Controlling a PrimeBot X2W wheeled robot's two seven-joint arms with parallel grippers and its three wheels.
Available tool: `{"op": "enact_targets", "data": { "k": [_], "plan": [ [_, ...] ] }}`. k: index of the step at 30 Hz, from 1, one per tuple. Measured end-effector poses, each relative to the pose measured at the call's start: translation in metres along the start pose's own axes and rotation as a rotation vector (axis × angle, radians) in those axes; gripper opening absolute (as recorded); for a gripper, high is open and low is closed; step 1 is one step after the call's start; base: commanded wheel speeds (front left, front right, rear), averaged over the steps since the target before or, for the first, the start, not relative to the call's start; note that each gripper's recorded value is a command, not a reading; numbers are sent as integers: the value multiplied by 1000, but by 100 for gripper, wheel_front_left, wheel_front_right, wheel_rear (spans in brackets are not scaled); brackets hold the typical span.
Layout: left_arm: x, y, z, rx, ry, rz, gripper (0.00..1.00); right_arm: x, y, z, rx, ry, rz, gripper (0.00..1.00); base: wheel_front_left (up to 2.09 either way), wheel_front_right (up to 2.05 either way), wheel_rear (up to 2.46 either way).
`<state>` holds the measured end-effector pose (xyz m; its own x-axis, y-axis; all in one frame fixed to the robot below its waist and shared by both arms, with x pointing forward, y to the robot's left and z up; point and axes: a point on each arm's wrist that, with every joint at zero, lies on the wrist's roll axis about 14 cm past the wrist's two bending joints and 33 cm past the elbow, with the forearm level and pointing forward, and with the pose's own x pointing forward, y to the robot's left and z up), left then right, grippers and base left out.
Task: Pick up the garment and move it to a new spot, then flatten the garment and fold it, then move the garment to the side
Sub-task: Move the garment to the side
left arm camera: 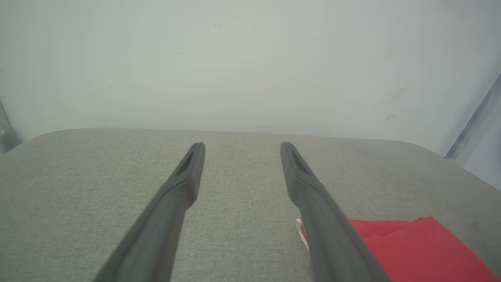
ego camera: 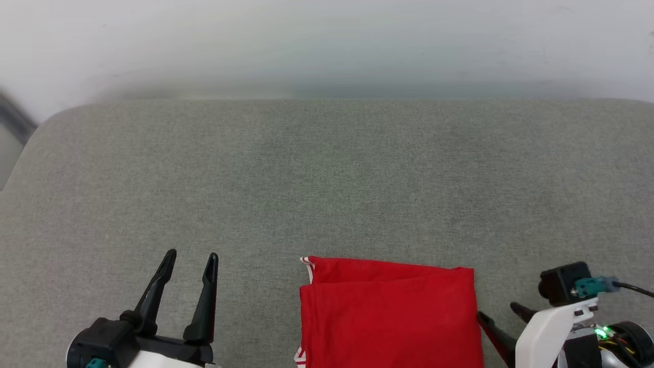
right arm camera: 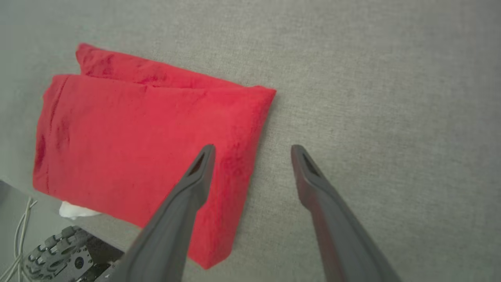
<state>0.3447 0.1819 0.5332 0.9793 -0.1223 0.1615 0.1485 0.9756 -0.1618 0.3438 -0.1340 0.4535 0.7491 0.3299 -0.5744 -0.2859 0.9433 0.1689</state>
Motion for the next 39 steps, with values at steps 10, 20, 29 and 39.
{"op": "enact_targets", "data": {
  "k": [10,20,29,39],
  "plan": [
    [-1,18,-8,10,29,61,100,36,23,-63,4,384,61,100,0,0,0],
    [-3,25,-14,8,51,85,100,58,39,-82,-74,458,105,79,0,0,0],
    [2,18,-14,0,47,57,100,63,37,-56,-212,355,82,0,0,0,0],
    [35,-33,-29,-58,60,-108,100,41,-51,2,-599,275,-172,0,0,0,0]
  ]
}}
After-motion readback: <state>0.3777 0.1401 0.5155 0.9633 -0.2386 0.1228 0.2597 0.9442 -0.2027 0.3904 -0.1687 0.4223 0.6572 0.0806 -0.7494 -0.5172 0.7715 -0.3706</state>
